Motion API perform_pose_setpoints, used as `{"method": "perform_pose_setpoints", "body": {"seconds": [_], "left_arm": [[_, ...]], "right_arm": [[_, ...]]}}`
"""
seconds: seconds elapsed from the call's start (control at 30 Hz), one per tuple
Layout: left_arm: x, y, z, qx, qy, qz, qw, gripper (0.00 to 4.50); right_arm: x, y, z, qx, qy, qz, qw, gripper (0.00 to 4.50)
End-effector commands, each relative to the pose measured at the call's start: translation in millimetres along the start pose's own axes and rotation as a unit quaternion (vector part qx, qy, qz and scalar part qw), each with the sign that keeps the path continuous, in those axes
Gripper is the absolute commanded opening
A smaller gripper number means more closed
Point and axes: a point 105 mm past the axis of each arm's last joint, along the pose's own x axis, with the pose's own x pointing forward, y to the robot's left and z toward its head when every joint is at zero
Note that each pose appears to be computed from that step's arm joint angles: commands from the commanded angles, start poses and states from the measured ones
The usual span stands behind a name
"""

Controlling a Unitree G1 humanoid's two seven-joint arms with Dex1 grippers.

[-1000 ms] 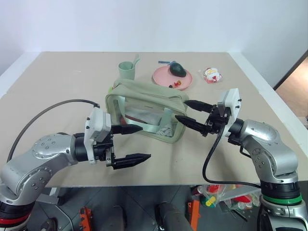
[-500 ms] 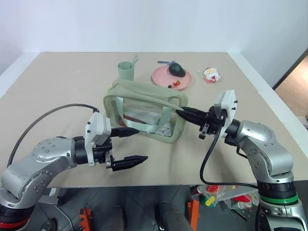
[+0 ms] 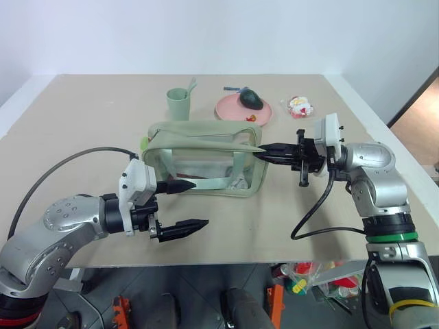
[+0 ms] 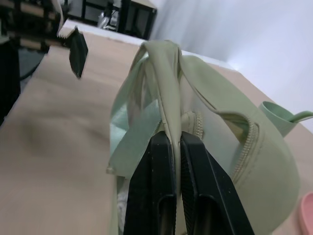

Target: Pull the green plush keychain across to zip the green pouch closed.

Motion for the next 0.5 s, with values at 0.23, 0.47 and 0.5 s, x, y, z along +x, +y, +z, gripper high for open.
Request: {"method": "perform_pose_setpoints", "body": {"seconds": [0.23,0.47,0.5], "left_arm": [[-12,14,19,0.009,-0.041,0.073,0.996,4.50],[-76,49,39,-0.082,-0.102,0.231,0.964,4.50],[-86,56,36,-0.093,-0.107,0.260,0.955,4.50]], "right_arm": [[-1,2,-4,-0.022,0.003,0.014,1.000,0.02],[-1,1,-4,-0.025,0.010,0.002,1.000,0.02],[-1,0,-4,-0.026,0.011,0.001,1.000,0.02]]}}
